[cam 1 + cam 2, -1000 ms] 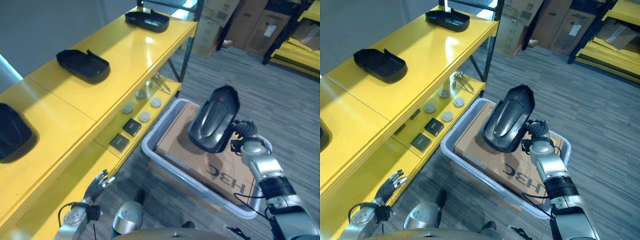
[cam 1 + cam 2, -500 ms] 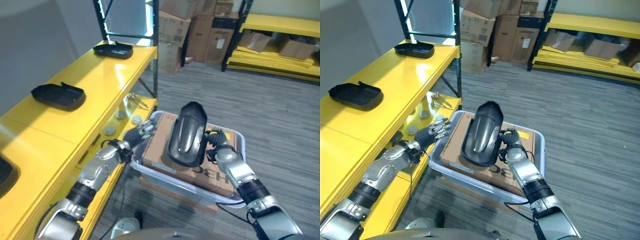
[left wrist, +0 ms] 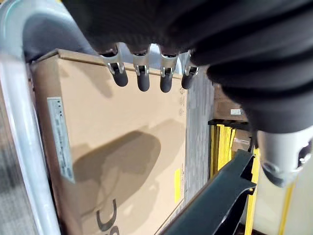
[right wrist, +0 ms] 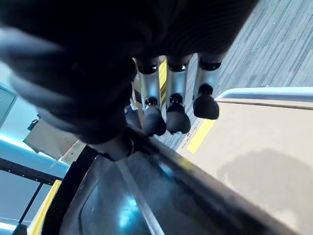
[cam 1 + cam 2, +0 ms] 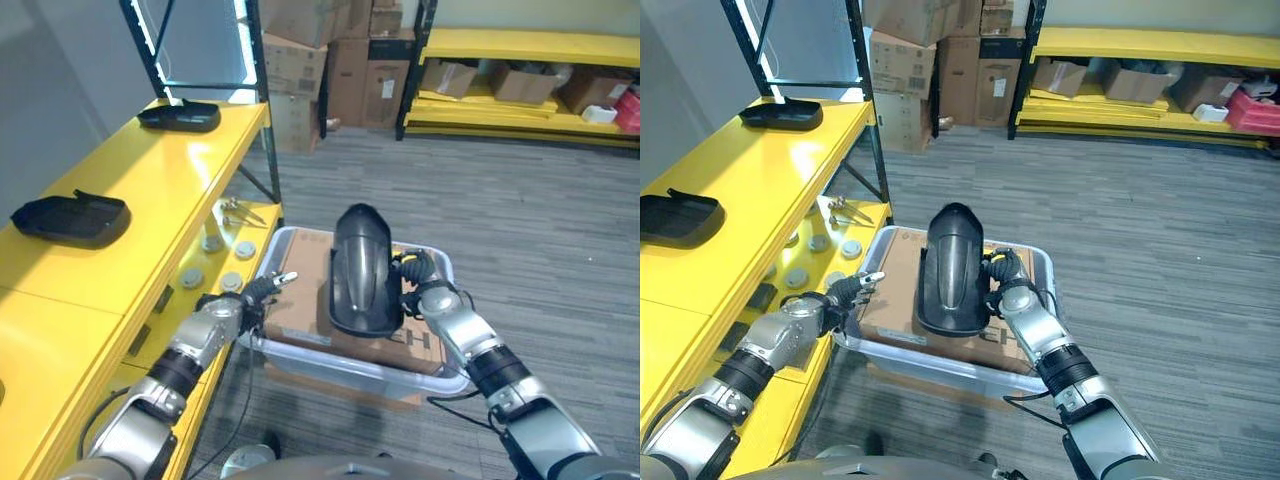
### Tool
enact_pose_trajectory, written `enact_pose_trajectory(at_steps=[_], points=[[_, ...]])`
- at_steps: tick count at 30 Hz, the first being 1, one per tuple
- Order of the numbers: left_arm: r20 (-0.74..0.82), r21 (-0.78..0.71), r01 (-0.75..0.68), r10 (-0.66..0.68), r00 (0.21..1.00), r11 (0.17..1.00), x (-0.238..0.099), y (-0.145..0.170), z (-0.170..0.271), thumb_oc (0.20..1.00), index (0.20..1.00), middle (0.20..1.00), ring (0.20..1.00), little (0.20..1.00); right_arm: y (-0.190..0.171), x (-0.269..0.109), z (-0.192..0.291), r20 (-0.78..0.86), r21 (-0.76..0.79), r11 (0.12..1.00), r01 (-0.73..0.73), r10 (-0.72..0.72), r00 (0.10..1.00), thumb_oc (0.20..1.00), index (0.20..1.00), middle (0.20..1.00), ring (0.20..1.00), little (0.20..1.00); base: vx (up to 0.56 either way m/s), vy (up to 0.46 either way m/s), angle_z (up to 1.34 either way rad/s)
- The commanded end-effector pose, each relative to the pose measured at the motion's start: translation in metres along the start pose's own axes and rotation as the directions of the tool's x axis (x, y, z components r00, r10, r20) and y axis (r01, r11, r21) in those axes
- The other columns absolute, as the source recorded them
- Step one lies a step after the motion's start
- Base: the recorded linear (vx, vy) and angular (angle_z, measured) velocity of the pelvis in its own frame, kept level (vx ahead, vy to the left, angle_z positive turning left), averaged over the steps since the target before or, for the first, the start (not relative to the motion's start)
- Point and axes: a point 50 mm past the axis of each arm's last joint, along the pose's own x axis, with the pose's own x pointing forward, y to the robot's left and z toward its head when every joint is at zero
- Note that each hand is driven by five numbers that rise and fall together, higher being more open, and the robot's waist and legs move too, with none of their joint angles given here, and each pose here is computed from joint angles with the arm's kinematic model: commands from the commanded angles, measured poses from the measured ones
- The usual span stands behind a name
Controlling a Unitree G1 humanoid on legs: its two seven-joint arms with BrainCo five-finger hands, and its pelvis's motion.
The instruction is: Move parts from the plastic box to the shelf.
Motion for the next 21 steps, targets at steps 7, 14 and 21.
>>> enact_pose_trajectory(at_steps=[7, 14, 21], points=[[0.082, 0.045, 0.06, -0.064, 0.995, 0.997, 0.012, -0.021, 0.041, 1.0, 1.0, 1.0, 1.0, 1.0, 0.001, 0.01, 0.052, 0.188, -0.029, 0.999, -0.022, 0.027, 0.982, 0.2, 0.2, 0.2, 0.2, 0.2, 0.02, 0.002, -0.08], [0.035, 0.005, 0.179, -0.179, 0.983, 0.984, 0.017, -0.048, 0.04, 1.0, 1.0, 1.0, 1.0, 1.0, 0.012, 0.01, 0.068, 0.215, -0.028, 0.999, -0.037, 0.042, 0.976, 0.2, 0.2, 0.2, 0.2, 0.2, 0.0, 0.0, 0.0], [0.129, -0.101, 0.215, -0.201, 0.971, 0.971, 0.02, -0.067, 0.051, 1.0, 1.0, 1.0, 1.0, 1.0, 0.009, 0.016, 0.065, 0.142, -0.019, 0.999, 0.026, -0.023, 0.99, 0.2, 0.2, 0.2, 0.2, 0.2, 0.03, 0.001, 0.0]])
